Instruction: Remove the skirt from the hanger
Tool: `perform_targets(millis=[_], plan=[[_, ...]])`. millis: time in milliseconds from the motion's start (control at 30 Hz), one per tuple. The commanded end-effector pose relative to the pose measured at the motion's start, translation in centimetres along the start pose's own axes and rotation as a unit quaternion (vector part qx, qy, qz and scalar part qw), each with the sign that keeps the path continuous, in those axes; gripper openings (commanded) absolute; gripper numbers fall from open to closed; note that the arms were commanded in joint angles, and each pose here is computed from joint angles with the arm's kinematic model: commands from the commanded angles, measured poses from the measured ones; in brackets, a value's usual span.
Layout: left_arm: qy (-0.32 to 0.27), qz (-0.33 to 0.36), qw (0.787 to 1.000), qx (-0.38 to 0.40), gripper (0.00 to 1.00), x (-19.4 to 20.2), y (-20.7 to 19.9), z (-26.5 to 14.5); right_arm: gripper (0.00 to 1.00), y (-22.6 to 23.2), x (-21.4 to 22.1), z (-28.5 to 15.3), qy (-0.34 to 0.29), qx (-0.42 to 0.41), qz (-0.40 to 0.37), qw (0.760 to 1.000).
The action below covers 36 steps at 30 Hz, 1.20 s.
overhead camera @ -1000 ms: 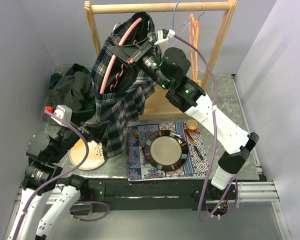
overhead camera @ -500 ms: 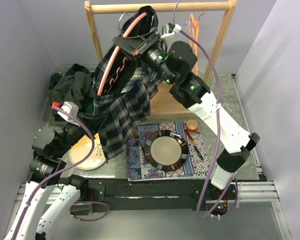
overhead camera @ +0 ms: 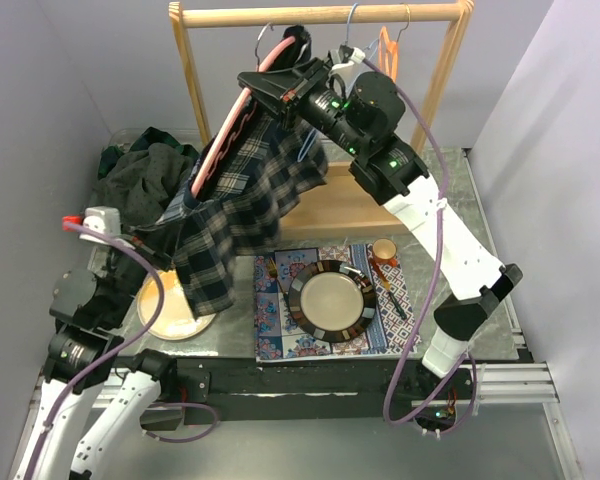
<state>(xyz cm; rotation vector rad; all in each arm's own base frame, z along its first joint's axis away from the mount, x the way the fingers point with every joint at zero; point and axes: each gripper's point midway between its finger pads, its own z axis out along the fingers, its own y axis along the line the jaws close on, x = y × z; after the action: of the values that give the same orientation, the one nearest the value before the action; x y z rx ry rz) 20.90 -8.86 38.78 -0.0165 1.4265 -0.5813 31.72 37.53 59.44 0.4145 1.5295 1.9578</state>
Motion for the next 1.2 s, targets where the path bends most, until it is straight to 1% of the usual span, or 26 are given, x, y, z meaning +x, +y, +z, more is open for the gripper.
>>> perform_targets(millis=[0, 33, 67, 167, 233, 267, 300, 367, 467, 500, 533, 633, 700, 733, 800, 833, 867, 900, 933, 967, 1000, 1033, 1067, 1100, 1133, 1167], plan=[[-0.037, -0.029, 0.989, -0.137, 0.01, -1.6, 4.4, -1.5, 0.0, 14.3, -1.2, -6.3, -0.014, -0.198, -0.021, 0.98], [-0.041, -0.035, 0.988, -0.147, 0.01, -1.7, 4.8, -1.7, 0.0, 14.6, -1.1, -6.3, -0.01, -0.2, -0.018, 0.979], [-0.054, -0.04, 0.98, -0.185, 0.01, -2.2, 6.0, -2.2, 0.0, 14.5, -1.0, -6.0, -0.004, -0.201, -0.015, 0.979], [-0.062, -0.042, 0.972, -0.223, 0.01, -2.7, 7.2, -2.8, 0.0, 15.3, -0.3, -6.5, 0.02, -0.213, -0.014, 0.977], [-0.072, -0.044, 0.969, -0.232, 0.01, -3.1, 7.4, -3.2, 0.0, 14.9, -0.4, -6.8, 0.022, -0.211, -0.02, 0.977], [-0.078, -0.048, 0.968, -0.235, 0.01, -3.0, 7.6, -3.4, 0.0, 15.8, -0.3, -7.9, 0.018, -0.222, -0.024, 0.975], [-0.088, -0.052, 0.966, -0.238, 0.01, -3.3, 7.7, -3.7, 0.0, 15.0, -0.5, -7.8, 0.014, -0.218, -0.023, 0.976], [-0.097, -0.053, 0.966, -0.235, 0.01, -3.6, 7.6, -3.9, 0.0, 15.0, -0.8, -8.1, 0.014, -0.22, -0.021, 0.975], [-0.103, -0.049, 0.96, -0.255, 0.01, -4.7, 8.0, -4.2, 0.0, 15.2, -0.5, -8.1, 0.03, -0.218, -0.024, 0.975], [-0.087, -0.043, 0.957, -0.273, 0.01, -4.2, 8.5, -4.1, 0.0, 15.2, -0.5, -8.2, 0.033, -0.224, -0.022, 0.974], [-0.102, -0.052, 0.943, -0.312, 0.01, -4.7, 9.7, -4.8, 0.0, 15.4, -0.4, -8.5, 0.035, -0.23, -0.019, 0.972], [-0.135, -0.054, 0.92, -0.365, 0.01, -5.8, 11.3, -6.2, 0.0, 15.8, 0.6, -8.7, 0.058, -0.232, -0.022, 0.971], [-0.148, -0.047, 0.913, -0.376, 0.01, -6.1, 11.7, -6.6, 0.0, 16.4, 1.6, -9.4, 0.078, -0.25, -0.02, 0.965], [-0.152, -0.043, 0.914, -0.374, 0.01, -6.4, 11.6, -6.7, 0.0, 17.0, 2.0, -10.1, 0.084, -0.253, -0.02, 0.963], [-0.158, -0.033, 0.927, -0.338, 0.01, -7.7, 10.3, -6.4, 0.0, 16.2, 2.6, -10.3, 0.095, -0.237, -0.023, 0.967], [-0.168, -0.033, 0.933, -0.317, 0.01, -8.6, 9.5, -6.0, 0.0, 16.5, 3.1, -11.3, 0.099, -0.239, -0.029, 0.966], [-0.173, -0.03, 0.941, -0.289, 0.01, -9.7, 8.3, -5.7, 0.0, 14.8, 3.3, -11.0, 0.107, -0.218, -0.025, 0.97], [-0.172, -0.016, 0.944, -0.282, 0.01, -10.4, 7.9, -5.3, 0.0, 14.1, 4.0, -11.3, 0.119, -0.213, -0.024, 0.97], [-0.176, -0.011, 0.945, -0.275, 0.01, -11.2, 7.5, -5.0, 0.0, 14.3, 5.2, -12.8, 0.143, -0.218, -0.036, 0.965], [-0.199, -0.012, 0.946, -0.258, 0.01, -13.4, 6.4, -5.3, 0.0, 13.2, 5.8, -13.1, 0.156, -0.21, -0.041, 0.964], [-0.197, 0.002, 0.947, -0.254, 0.01, -14.1, 6.1, -4.5, 0.0, 10.4, 6.4, -12.7, 0.173, -0.182, -0.037, 0.967], [-0.207, 0.006, 0.947, -0.247, 0.01, -15.2, 5.6, -4.3, 0.0, 9.7, 7.6, -14.1, 0.205, -0.179, -0.052, 0.961], [-0.236, 0.001, 0.944, -0.231, 0.01, -17.7, 4.5, -4.7, 0.0, 6.2, 8.1, -13.8, 0.219, -0.147, -0.04, 0.964], [-0.237, 0.004, 0.944, -0.231, 0.01, -18.4, 4.2, -3.8, 0.0, 5.5, 8.5, -14.4, 0.229, -0.151, -0.044, 0.961], [-0.258, -0.001, 0.94, -0.223, 0.01, -20.4, 3.5, -4.3, 0.0, 4.9, 9.3, -15.4, 0.25, -0.151, -0.047, 0.955], [-0.265, 0.001, 0.938, -0.222, 0.01, -21.3, 3.2, -3.5, 0.0, 3.0, 9.8, -15.5, 0.265, -0.136, -0.045, 0.954]])
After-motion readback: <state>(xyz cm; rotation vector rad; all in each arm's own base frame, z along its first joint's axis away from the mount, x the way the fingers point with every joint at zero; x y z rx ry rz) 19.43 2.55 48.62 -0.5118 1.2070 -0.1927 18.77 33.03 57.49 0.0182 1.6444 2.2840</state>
